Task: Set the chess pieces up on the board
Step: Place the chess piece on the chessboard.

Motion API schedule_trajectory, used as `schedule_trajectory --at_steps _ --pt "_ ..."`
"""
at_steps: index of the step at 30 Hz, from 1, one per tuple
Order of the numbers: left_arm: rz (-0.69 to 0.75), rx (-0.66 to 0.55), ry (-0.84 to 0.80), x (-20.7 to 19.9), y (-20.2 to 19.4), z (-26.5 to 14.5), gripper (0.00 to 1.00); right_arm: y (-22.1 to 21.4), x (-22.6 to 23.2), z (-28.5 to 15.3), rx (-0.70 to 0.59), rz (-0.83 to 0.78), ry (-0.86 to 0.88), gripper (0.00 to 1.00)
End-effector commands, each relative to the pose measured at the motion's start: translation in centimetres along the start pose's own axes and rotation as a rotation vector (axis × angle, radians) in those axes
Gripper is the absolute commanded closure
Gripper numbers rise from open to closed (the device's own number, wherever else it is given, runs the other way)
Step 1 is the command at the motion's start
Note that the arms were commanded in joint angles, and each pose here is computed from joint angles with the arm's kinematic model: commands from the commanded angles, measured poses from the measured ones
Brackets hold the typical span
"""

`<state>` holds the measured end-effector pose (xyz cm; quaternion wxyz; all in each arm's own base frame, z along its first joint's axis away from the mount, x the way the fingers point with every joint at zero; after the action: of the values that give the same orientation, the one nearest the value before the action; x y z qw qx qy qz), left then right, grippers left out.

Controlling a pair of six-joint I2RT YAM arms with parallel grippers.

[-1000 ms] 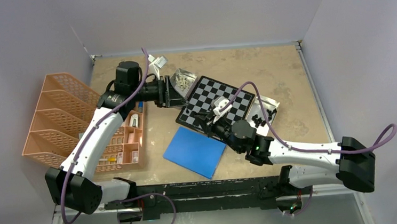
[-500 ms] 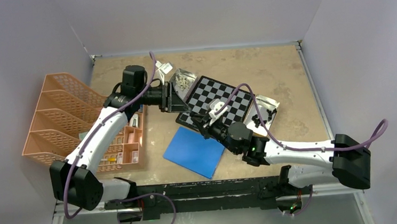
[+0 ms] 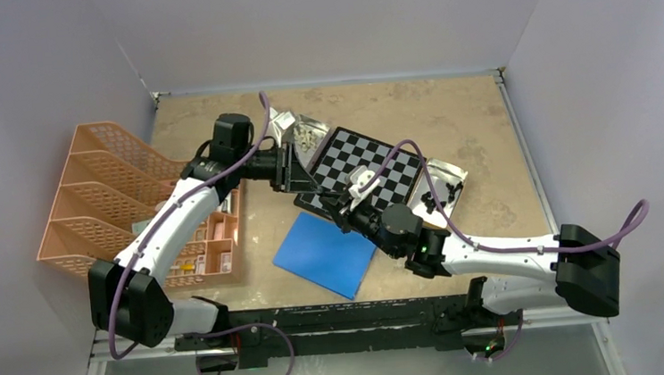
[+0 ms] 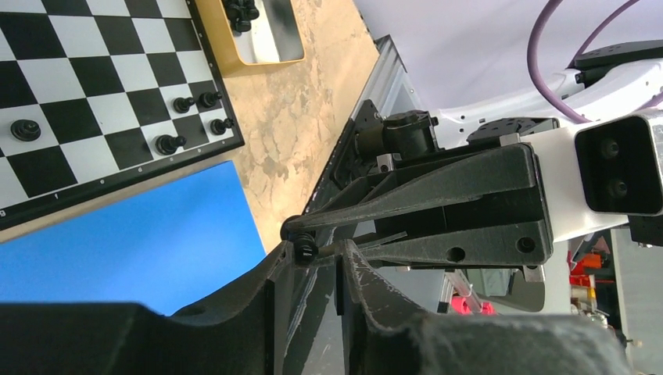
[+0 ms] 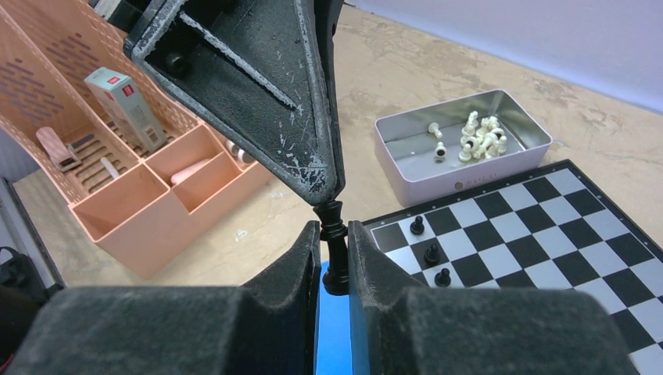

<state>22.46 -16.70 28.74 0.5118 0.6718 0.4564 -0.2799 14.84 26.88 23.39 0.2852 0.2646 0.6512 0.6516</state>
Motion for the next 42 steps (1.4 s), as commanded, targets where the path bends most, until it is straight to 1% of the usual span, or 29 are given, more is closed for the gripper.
schedule_trajectory --at_steps 1,3,6,9,14,20,32,35,38,42 --pt "0.055 0.031 -0.035 -0.3 -0.1 1.0 0.78 2.7 0.5 0.7 -0.119 0.035 0.028 0.89" --pt "0.055 0.036 -0.034 -0.3 -0.2 1.1 0.8 2.8 0.5 0.8 -0.118 0.035 0.024 0.89" --pt "0.061 0.032 -0.006 -0.1 -0.3 1.2 0.81 2.7 0.5 0.7 -0.124 0.042 0.022 0.89" --pt "0.079 0.02 0.036 0.1 -0.2 1.2 0.74 2.6 0.6 0.8 -0.125 0.044 0.037 0.89" --pt "0.091 0.017 0.041 0.0 -0.1 1.1 0.7 2.2 0.9 0.8 -0.118 0.038 0.062 0.89" --pt "0.088 0.017 0.07 0.6 -0.4 1.2 0.66 2.0 0.8 0.5 -0.121 0.053 0.057 0.89" --pt "0.071 0.005 0.141 0.5 0.1 1.0 0.63 1.9 0.7 0.5 -0.122 0.057 0.051 0.89" --pt "0.076 0.01 0.119 0.2 0.0 0.9 0.64 1.9 0.8 0.6 -0.123 0.058 0.051 0.89" --pt "0.067 0.017 0.102 -0.1 -0.3 0.8 0.74 1.7 0.8 0.8 -0.115 0.062 0.043 0.89" --pt "0.056 0.032 0.075 -0.4 -1.0 0.7 0.82 1.1 0.9 1.1 -0.091 0.068 0.026 0.89"
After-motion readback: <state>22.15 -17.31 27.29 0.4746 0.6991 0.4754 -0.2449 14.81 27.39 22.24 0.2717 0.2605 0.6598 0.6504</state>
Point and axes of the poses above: each gripper's point midway between its finger pads, its own z axis out along the fingers, its own x axis along the line the jaws close on, y = z × x, the point moved 10 cm from there along -z, back along the fingers, and after that the axes turned 7 degrees about -z, right-handed, at the moved point
